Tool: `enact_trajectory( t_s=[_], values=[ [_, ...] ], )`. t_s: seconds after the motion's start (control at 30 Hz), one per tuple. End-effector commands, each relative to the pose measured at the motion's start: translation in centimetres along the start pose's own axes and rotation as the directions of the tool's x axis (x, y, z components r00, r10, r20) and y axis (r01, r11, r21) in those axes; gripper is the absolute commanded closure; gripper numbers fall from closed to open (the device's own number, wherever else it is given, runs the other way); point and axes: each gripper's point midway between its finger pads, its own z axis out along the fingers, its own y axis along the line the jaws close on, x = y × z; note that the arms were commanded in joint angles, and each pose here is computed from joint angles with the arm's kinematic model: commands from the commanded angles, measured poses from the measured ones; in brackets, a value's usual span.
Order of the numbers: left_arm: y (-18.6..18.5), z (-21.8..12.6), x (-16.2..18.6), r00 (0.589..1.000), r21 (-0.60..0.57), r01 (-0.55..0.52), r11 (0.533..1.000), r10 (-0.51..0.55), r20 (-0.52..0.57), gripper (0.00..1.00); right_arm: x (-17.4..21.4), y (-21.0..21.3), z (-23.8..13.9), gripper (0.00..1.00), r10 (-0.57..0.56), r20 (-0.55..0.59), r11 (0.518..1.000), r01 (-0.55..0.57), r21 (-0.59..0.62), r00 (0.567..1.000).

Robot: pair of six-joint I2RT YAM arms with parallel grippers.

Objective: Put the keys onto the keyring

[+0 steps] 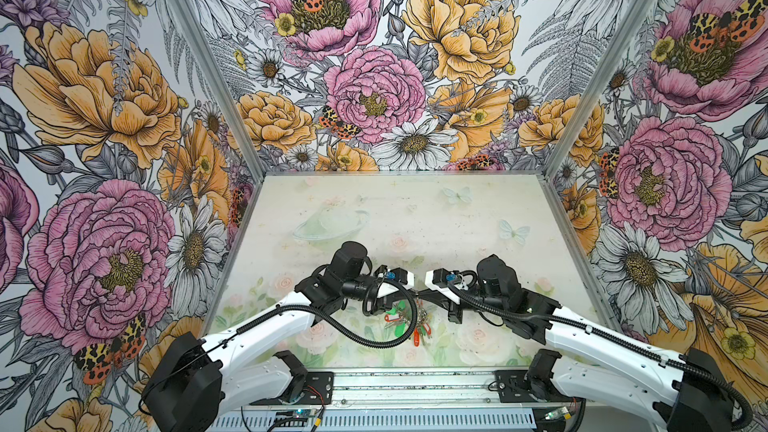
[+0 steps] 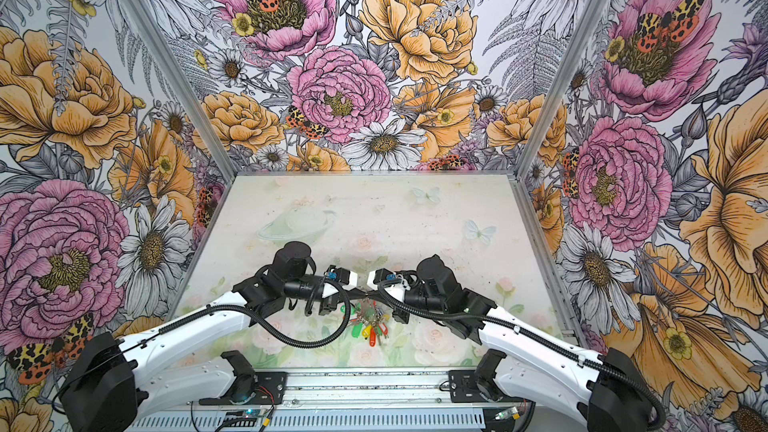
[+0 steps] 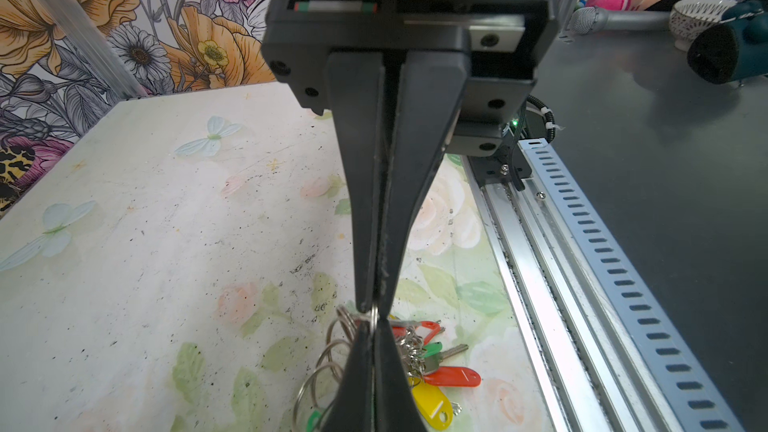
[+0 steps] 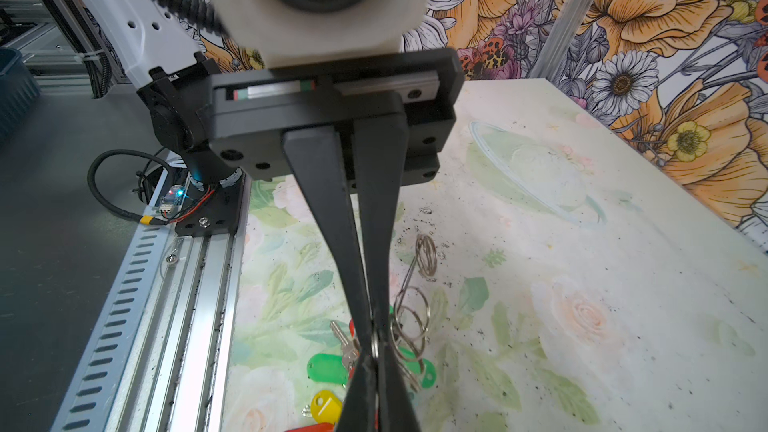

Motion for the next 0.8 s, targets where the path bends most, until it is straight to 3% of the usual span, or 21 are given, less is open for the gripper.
enact_trajectory(
  t_s=[0.0, 0.17, 0.27, 0.5, 0.77],
  values=[
    [-0.1, -0.4, -1.6, 0.996, -0.016, -0.065, 0.998, 0.065, 0.062, 1.0, -1.1, -0.7, -0.1, 1.0, 0.01, 0.024, 0.999, -0.011, 0.03, 1.0],
    [0.3, -0.5, -1.3, 0.997, -0.041, -0.05, 0.998, 0.052, 0.062, 0.99, -1.4, -1.9, -0.3, 1.0, 0.04, 0.046, 0.994, -0.044, 0.098, 0.998],
    [0.5, -0.4, -0.9, 0.997, -0.046, -0.034, 0.998, 0.036, 0.061, 0.93, -2.0, -2.4, -0.8, 1.0, 0.043, 0.099, 0.989, -0.056, 0.136, 0.994],
    [0.8, -0.3, -0.3, 0.998, -0.04, 0.012, 0.999, -0.01, 0.061, 0.81, -2.8, -2.3, -1.4, 1.0, 0.047, 0.205, 0.985, -0.079, 0.15, 0.978],
    [1.0, 0.0, 0.1, 0.998, -0.028, 0.038, 0.999, -0.036, 0.058, 0.8, -3.0, -2.1, -1.2, 1.0, 0.035, 0.272, 0.988, -0.074, 0.137, 0.962]
  ],
)
